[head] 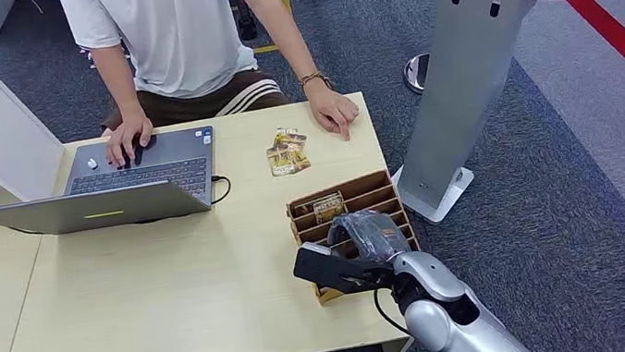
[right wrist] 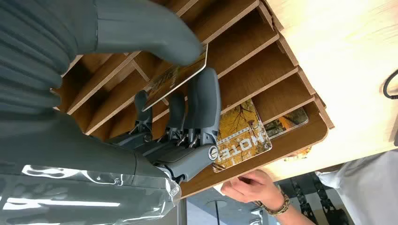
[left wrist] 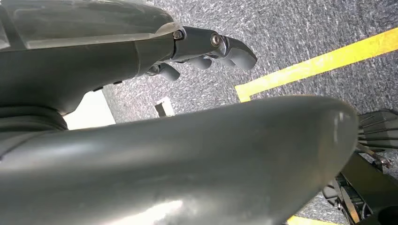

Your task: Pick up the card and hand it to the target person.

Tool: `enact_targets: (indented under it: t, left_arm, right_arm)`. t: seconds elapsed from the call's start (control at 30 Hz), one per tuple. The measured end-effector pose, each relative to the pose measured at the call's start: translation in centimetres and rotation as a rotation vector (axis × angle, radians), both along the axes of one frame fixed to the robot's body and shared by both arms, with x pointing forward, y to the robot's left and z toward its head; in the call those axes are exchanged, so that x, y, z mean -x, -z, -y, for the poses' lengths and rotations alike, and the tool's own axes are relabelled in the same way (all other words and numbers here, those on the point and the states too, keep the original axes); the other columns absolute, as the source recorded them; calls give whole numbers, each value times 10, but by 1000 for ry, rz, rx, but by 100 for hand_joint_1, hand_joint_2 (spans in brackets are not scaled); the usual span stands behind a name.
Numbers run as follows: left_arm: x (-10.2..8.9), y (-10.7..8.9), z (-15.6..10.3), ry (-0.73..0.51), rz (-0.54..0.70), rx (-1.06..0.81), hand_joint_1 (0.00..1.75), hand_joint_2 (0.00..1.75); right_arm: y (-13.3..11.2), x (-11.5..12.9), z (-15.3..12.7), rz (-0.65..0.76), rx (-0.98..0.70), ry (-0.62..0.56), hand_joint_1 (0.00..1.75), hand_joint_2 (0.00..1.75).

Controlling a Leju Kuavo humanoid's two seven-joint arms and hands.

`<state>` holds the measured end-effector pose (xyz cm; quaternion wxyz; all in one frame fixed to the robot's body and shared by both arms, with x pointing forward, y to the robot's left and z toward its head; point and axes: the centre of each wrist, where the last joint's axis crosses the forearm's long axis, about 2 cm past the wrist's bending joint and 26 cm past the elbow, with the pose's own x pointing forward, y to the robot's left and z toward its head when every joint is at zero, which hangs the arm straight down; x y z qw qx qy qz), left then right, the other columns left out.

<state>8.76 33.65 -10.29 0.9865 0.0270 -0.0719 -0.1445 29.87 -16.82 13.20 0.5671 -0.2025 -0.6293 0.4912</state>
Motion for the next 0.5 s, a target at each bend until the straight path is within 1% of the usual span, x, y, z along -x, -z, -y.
enact_targets:
  t: [0.07, 0.1, 0.2, 0.37, 0.5]
  left_arm:
    - [0, 0, 0, 0, 0, 0, 0, 0]
    - [0, 0, 0, 0, 0, 0, 0, 0]
    - [0, 0, 0, 1, -2, -2, 0, 0]
    - [1, 0, 0, 4, -4, -4, 0, 0]
    - [1, 0, 0, 5, -4, -4, 0, 175]
  right_arm:
    - [0, 0, 0, 0, 0, 0, 130, 175]
    - [0, 0, 0, 0, 0, 0, 137, 175]
    - [0, 0, 0, 0, 0, 2, 148, 175]
    - [0, 0, 1, 0, 0, 4, 153, 175]
    - [0, 0, 1, 0, 1, 5, 151, 175]
